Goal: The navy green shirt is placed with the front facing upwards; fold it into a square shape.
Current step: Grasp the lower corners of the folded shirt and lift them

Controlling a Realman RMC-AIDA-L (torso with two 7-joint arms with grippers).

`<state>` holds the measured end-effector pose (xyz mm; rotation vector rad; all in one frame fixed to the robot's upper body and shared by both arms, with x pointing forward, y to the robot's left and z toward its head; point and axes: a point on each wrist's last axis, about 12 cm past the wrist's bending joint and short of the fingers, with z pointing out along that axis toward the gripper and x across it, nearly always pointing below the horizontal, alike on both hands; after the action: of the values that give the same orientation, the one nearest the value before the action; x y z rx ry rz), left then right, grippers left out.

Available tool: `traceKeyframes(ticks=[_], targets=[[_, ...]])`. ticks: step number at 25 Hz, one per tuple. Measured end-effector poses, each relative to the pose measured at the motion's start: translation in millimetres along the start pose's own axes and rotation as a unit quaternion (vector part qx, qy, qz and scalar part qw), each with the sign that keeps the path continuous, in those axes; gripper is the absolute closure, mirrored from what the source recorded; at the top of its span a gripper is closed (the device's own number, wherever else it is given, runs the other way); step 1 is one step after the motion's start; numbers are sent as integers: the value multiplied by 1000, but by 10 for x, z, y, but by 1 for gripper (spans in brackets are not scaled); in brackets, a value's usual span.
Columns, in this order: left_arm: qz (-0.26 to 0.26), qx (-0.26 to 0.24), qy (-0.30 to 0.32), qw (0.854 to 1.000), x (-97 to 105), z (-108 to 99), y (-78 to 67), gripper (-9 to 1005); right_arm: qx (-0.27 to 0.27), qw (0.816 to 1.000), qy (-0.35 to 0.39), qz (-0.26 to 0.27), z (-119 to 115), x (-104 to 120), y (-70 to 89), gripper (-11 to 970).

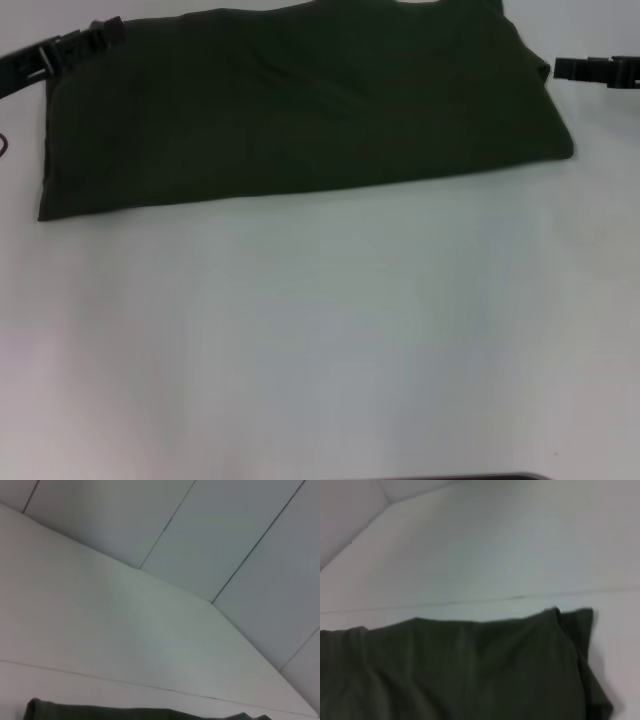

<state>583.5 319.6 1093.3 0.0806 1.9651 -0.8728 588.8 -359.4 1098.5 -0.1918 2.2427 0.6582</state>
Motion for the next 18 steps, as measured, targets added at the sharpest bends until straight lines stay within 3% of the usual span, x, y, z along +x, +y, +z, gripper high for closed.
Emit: traceKeyframes(ticks=[18], targets=[[21, 4, 33, 999, 120, -49, -1, 189, 3, 996, 58, 62, -28, 364, -72, 349]])
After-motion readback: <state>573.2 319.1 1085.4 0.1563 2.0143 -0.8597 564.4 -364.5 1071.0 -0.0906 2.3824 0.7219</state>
